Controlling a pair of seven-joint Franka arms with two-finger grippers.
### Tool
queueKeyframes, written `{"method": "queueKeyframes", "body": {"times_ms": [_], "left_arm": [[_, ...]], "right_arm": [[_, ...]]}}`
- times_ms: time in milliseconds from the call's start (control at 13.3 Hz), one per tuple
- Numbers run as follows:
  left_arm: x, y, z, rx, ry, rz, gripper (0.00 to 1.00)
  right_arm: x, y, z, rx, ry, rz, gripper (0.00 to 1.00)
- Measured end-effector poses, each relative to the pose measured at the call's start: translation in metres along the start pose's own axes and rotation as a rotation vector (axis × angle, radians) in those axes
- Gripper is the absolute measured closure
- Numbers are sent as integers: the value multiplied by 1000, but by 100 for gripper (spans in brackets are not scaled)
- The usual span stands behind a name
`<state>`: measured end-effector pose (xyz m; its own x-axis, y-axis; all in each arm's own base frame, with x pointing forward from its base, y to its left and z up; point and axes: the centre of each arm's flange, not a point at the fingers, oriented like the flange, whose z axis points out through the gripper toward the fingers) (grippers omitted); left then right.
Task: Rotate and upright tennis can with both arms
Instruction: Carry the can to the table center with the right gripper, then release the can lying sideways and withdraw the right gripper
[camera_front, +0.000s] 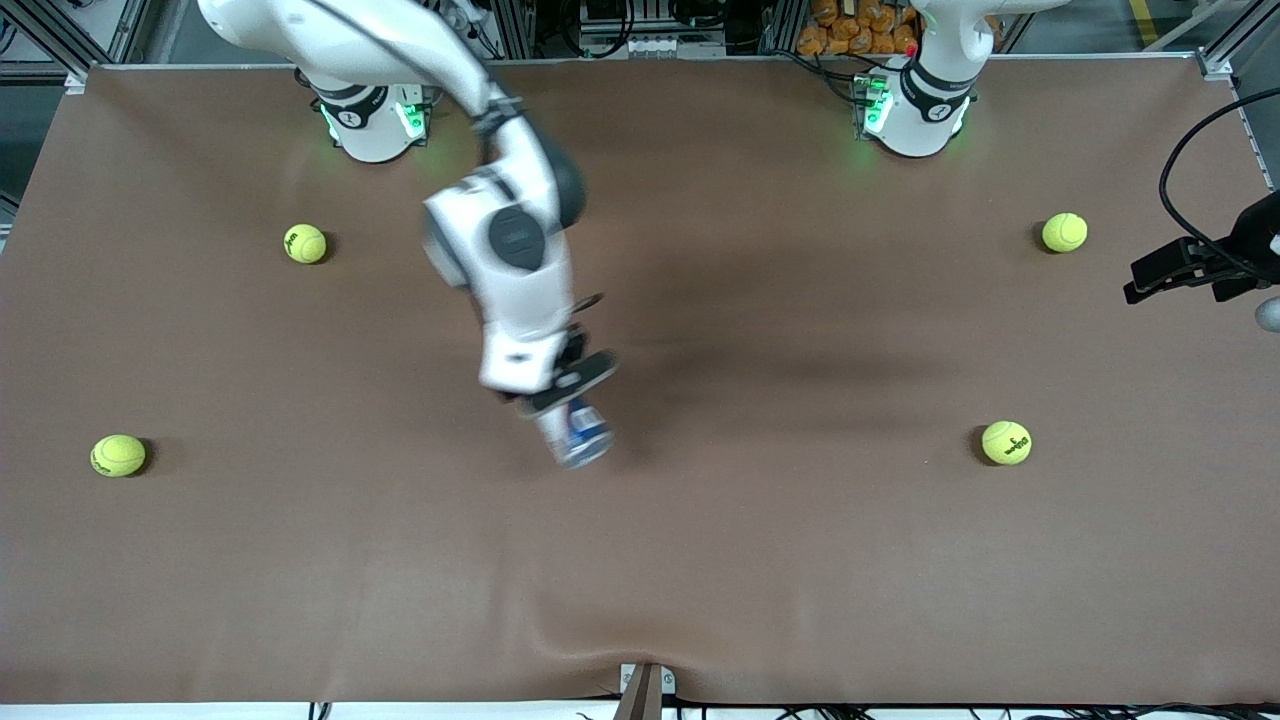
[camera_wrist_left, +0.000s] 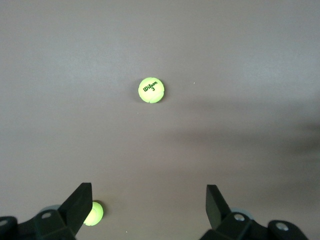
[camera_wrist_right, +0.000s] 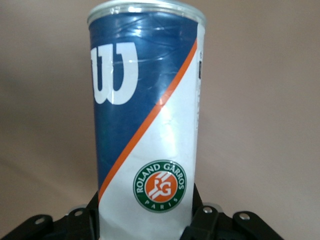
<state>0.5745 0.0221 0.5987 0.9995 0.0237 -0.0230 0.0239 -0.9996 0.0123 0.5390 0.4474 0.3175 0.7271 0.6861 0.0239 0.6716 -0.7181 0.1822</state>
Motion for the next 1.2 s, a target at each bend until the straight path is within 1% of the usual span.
{"method": "queueKeyframes", "body": {"times_ms": [150, 300, 450, 601, 676, 751, 826, 901, 976, 1051, 1201], "left_arm": [[0, 0, 1, 0, -1, 0, 0], [2, 0, 4, 0, -7, 0, 0], [3, 0, 7, 0, -13, 0, 0], [4, 0, 10, 0, -17, 0, 0], [5, 0, 11, 0, -19, 0, 0], [6, 0, 12, 0, -22, 0, 0], [6, 0, 13, 0, -23, 0, 0], [6, 0, 14, 0, -25, 0, 0], [7, 0, 15, 0, -26, 1, 0], [7, 0, 15, 0, -27, 1, 0], [8, 1, 16, 0, -29, 2, 0]], "right_arm": [[13, -74, 13, -62, 22, -164, 35], [17, -125, 29, -108, 68, -338, 36], [17, -152, 47, -129, 73, -488, 35], [20, -157, 58, -136, 97, -617, 33], [21, -155, 63, -141, 105, -661, 29], [22, -154, 68, -145, 110, -687, 29], [23, -153, 72, -147, 115, -699, 23], [23, -153, 74, -150, 117, -703, 15], [24, -152, 73, -151, 121, -702, 4], [27, -151, 70, -155, 128, -699, 0], [33, -143, 62, -167, 144, -687, 0]]}}
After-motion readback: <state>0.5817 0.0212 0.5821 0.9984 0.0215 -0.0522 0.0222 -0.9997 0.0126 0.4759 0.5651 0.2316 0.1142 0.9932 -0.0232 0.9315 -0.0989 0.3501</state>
